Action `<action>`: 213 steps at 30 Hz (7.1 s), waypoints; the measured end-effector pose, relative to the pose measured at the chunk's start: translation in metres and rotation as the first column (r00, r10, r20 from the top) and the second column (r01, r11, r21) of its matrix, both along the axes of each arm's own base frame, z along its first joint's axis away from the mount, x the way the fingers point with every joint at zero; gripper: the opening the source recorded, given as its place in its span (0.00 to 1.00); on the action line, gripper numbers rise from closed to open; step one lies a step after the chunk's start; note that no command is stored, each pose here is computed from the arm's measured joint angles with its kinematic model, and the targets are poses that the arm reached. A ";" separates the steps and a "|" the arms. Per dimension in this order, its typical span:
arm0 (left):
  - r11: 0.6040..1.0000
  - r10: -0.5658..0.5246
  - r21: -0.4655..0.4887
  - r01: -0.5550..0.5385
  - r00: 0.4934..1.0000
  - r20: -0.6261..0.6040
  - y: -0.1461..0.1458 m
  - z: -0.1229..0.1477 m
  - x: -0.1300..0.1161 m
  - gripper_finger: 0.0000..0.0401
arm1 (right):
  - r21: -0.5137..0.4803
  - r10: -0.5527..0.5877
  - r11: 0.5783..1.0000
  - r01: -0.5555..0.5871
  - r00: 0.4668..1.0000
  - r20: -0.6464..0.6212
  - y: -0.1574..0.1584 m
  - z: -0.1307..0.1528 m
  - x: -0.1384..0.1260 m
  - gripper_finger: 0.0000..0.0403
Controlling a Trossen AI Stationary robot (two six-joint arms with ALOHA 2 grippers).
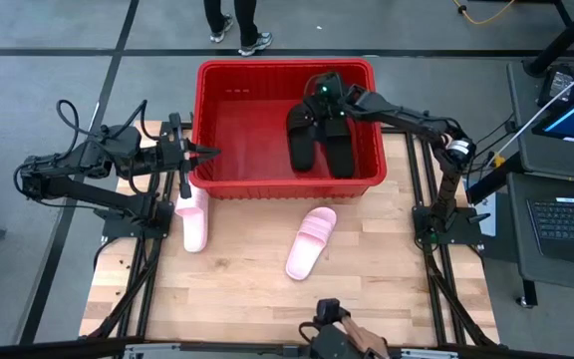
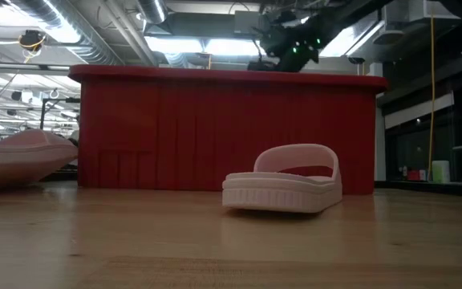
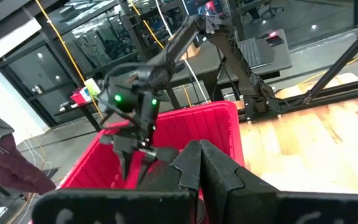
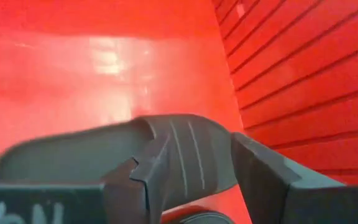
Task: Pick and place slides into bin
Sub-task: Put the left pink slide into the bin
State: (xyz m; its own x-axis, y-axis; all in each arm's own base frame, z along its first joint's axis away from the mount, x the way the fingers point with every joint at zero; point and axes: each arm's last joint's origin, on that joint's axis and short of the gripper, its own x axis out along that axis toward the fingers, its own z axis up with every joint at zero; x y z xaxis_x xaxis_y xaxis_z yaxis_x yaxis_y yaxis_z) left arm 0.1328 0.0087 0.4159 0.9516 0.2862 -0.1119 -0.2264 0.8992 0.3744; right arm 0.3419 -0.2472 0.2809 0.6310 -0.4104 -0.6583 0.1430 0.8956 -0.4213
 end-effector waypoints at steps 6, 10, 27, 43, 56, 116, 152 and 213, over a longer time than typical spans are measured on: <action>1.000 0.000 0.000 0.000 1.000 -0.003 0.000 0.000 0.000 0.00 | 0.016 0.013 1.000 -0.013 1.000 -0.026 0.016 0.040 0.007 0.19; 1.000 0.000 0.000 0.000 1.000 -0.004 0.000 0.000 0.000 0.00 | 0.017 0.029 0.999 -0.029 0.999 -0.032 0.027 0.069 0.007 0.03; 1.000 0.001 0.000 -0.001 0.996 -0.094 0.000 -0.009 0.001 0.00 | 0.131 -0.024 0.991 0.016 0.998 0.063 0.101 0.130 0.000 0.00; 0.999 -0.042 -0.011 0.041 0.990 -0.132 -0.002 -0.013 0.001 0.00 | 0.219 -0.038 0.975 0.029 0.999 0.034 0.165 0.098 0.027 0.00; 0.999 0.001 -0.052 -0.012 0.978 -0.207 -0.001 -0.021 0.003 0.00 | 0.220 -0.015 0.975 -0.019 0.988 0.152 0.190 0.095 0.037 0.00; 0.740 0.199 -0.263 -0.619 0.575 -0.793 -0.139 -0.076 0.050 0.00 | -0.026 0.181 0.979 -0.201 0.804 0.566 0.200 0.055 -0.125 0.02; 0.560 0.433 -0.163 -0.812 0.455 -0.778 -0.123 -0.131 0.045 0.29 | -0.006 0.166 0.980 -0.199 0.801 0.575 0.200 0.055 -0.124 0.02; 0.703 0.581 0.292 -0.648 0.289 -0.761 -0.090 -0.233 0.008 0.43 | -0.009 0.071 0.997 -0.080 0.820 0.568 0.186 0.054 -0.128 0.02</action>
State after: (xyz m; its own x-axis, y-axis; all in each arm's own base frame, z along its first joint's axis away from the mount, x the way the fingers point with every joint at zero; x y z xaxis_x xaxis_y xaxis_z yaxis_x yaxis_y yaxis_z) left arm 0.1405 -0.0814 0.1825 0.0103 0.7088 -0.7053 -0.3844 0.6539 0.6516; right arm 0.2142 -0.0608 0.3352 0.9235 -0.3392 -0.1794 0.2843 0.9188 -0.2737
